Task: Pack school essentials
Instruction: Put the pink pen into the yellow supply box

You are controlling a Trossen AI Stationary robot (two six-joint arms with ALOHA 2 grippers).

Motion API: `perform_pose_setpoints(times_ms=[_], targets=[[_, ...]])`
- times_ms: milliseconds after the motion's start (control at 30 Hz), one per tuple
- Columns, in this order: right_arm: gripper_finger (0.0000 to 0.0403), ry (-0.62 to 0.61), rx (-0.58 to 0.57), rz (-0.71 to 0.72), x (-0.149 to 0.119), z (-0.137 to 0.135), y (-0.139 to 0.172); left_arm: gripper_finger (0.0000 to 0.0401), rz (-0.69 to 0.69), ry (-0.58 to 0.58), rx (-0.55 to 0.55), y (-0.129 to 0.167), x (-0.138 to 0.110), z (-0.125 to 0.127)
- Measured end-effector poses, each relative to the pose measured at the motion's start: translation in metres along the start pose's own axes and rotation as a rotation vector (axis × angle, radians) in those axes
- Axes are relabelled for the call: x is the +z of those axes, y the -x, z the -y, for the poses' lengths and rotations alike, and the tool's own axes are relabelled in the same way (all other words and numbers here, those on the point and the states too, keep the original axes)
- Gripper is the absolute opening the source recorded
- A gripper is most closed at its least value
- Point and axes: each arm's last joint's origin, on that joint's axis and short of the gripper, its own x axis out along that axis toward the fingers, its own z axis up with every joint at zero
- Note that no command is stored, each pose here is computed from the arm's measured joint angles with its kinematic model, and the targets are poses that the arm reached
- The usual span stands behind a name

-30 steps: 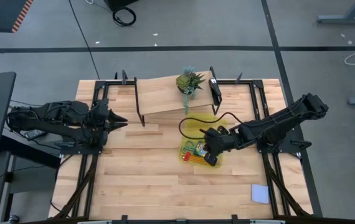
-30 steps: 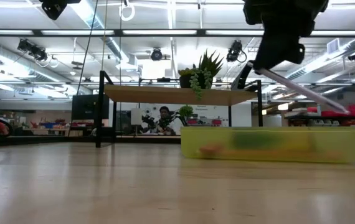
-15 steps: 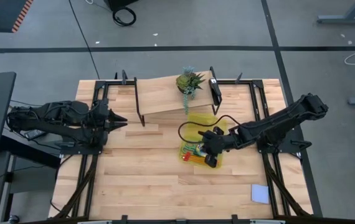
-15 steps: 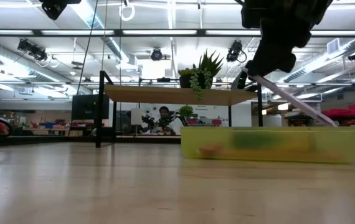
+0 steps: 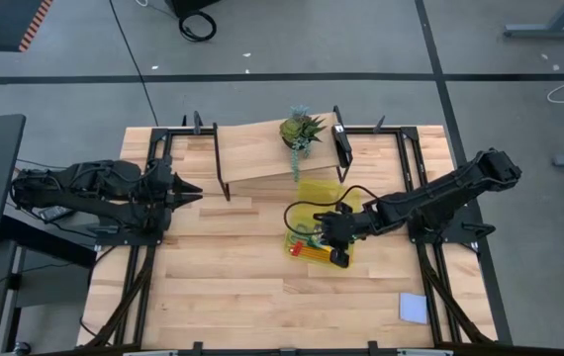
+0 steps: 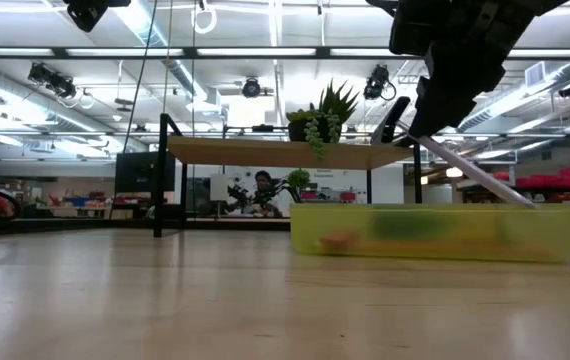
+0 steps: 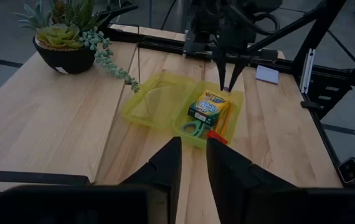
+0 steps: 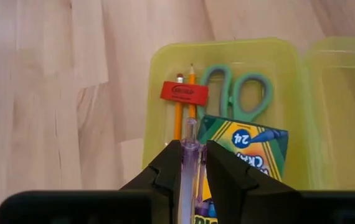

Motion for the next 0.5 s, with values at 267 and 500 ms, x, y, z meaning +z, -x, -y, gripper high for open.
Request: perform_pose_setpoints(times_ms=[267, 500], targets=[[0.0075, 0.029, 0.049, -0.002, 0.0017, -0.001, -0.0001, 0.0078, 0.0, 0.0, 0.0, 0.0001, 0.0, -0.0001], [0.0084, 0.049, 0.088, -0.021, 0.0012, -0.002, 0.0, 0.0086, 0.0, 0.001, 0.0, 0.0, 0.0, 0.0]])
